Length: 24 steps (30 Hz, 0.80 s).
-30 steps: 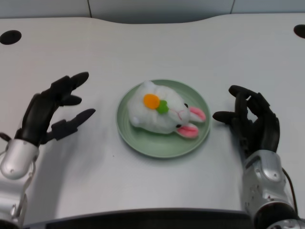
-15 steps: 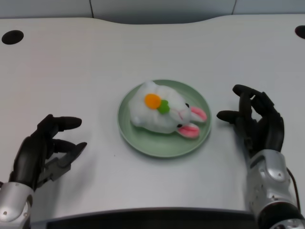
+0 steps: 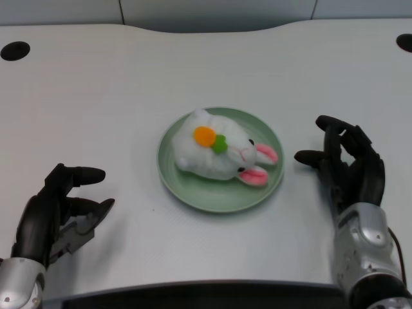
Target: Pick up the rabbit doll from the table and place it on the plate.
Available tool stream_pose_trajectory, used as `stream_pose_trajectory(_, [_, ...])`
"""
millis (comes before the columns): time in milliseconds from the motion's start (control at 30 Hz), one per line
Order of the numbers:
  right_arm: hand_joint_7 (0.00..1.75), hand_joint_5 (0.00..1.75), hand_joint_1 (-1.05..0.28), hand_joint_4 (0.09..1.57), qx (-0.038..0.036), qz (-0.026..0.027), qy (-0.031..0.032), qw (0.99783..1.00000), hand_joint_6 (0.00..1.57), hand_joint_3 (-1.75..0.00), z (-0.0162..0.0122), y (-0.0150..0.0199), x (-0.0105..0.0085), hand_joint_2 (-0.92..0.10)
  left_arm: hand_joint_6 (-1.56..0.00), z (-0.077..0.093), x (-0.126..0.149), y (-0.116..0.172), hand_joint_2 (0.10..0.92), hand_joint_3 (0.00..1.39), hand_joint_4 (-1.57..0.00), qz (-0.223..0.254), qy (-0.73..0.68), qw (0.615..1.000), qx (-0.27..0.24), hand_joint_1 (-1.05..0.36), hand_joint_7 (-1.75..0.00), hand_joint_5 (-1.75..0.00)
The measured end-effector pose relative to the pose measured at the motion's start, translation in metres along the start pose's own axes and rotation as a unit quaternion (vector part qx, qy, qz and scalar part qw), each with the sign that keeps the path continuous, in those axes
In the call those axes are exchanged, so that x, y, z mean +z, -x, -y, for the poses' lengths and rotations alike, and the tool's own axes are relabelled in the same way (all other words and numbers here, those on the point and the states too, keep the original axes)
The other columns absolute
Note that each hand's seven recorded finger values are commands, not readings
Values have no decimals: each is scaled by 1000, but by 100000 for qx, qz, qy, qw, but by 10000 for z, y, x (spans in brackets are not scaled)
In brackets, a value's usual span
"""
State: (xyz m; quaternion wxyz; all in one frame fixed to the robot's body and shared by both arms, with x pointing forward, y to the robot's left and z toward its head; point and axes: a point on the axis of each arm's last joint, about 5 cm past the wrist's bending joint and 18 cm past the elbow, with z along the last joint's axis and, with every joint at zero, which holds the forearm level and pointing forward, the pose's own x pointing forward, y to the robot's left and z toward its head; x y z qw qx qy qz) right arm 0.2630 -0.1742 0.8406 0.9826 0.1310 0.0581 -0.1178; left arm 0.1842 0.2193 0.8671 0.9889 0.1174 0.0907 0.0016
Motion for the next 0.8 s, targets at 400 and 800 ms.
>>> stream_pose_trajectory(400, [919, 1290, -385, 615, -426, 244, 172, 99999, 509, -411, -2, 3, 3, -921, -162, -4, -62, -135, 921, 290, -150, 4197, 224, 99896, -1775, -467, -1177, -1560])
stream_pose_trajectory(800, [926, 1294, -374, 610, -5, 279, -344, 99999, 514, -419, -11, 26, -17, -921, -194, -59, -111, -187, 921, 304, -157, 4363, 2201, 99880, -381, -402, -1183, -1614])
